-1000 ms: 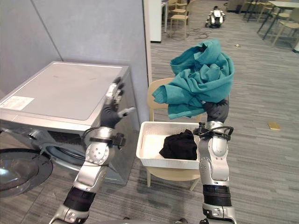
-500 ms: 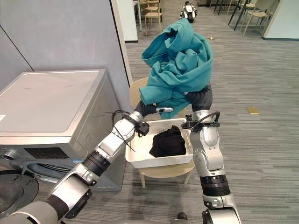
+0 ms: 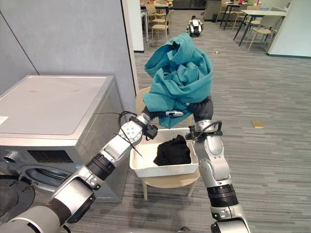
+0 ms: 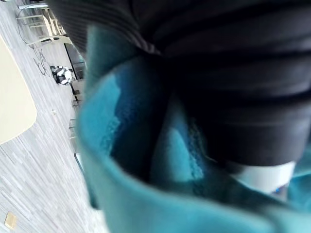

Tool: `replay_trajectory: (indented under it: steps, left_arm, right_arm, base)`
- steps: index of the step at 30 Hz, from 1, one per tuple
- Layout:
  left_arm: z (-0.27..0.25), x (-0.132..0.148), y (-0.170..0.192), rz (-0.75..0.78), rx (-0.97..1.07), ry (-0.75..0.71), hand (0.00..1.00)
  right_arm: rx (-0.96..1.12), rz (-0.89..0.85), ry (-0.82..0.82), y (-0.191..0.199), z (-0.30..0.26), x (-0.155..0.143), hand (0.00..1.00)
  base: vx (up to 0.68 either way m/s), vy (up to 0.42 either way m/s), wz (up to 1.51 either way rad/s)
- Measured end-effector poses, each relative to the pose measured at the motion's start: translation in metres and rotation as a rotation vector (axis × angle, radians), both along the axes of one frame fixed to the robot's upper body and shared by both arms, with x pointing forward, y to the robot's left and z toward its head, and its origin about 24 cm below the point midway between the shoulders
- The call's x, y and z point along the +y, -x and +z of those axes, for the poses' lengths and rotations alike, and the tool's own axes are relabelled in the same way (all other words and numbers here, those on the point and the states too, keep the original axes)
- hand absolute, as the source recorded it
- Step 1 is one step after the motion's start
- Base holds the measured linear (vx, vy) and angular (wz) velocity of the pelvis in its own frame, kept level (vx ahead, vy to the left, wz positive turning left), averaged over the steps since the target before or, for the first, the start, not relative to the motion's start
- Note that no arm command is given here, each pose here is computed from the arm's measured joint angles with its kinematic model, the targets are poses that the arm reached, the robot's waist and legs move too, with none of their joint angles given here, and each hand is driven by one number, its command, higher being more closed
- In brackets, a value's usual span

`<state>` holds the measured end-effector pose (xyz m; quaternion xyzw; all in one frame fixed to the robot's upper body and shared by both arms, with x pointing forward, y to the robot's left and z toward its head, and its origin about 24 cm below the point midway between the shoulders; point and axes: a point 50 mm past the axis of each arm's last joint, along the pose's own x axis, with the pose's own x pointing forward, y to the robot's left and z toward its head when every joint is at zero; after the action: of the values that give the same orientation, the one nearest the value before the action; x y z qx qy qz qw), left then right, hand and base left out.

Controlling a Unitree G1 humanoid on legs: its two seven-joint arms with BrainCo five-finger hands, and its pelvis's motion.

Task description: Pick up the laundry basket with both hands and put the clothes into the washing machine.

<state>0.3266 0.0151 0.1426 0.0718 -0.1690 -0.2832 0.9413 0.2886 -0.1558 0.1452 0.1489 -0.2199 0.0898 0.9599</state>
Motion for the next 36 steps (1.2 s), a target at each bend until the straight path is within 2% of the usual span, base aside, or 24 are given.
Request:
replay_trajectory:
  steps: [3,10,16,20,24,27,36]
  left_arm:
    - [0.006,0.004,0.000,0.000,-0.023,0.005,0.00]
    - [0.027,0.015,0.006,-0.005,-0.051,0.151,0.00]
    - [0.035,0.019,0.011,-0.026,-0.068,0.220,0.00]
    - [0.030,0.013,0.014,-0.048,-0.052,0.214,0.00]
    - [0.011,-0.013,0.024,-0.155,0.009,0.138,0.00]
    - [-0.001,-0.023,0.025,-0.171,0.048,0.099,0.00]
    - [-0.014,-0.026,0.021,-0.143,0.055,0.012,0.00]
  right_arm:
    - [0.046,0.001,0.010,0.001,-0.012,-0.003,1.00]
    - [0.127,-0.036,0.022,0.003,-0.031,-0.012,1.00]
    - [0.254,-0.063,0.072,0.005,-0.056,-0.019,1.00]
    - [0.270,-0.057,0.077,0.005,-0.059,-0.018,1.00]
    - [0.272,-0.042,0.083,0.005,-0.059,-0.015,1.00]
    - [0.277,-0.028,0.087,0.005,-0.060,-0.011,1.00]
    - [0.308,-0.042,0.118,0.004,-0.066,-0.013,1.00]
  base:
    - [0.00,-0.003,0.01]
    - [0.02,-0.016,0.04]
    - [-0.01,-0.011,0.04]
    - [0.00,-0.007,0.05]
    - [0.00,-0.007,0.03]
    - [0.00,0.000,0.00]
    - [0.00,0.000,0.00]
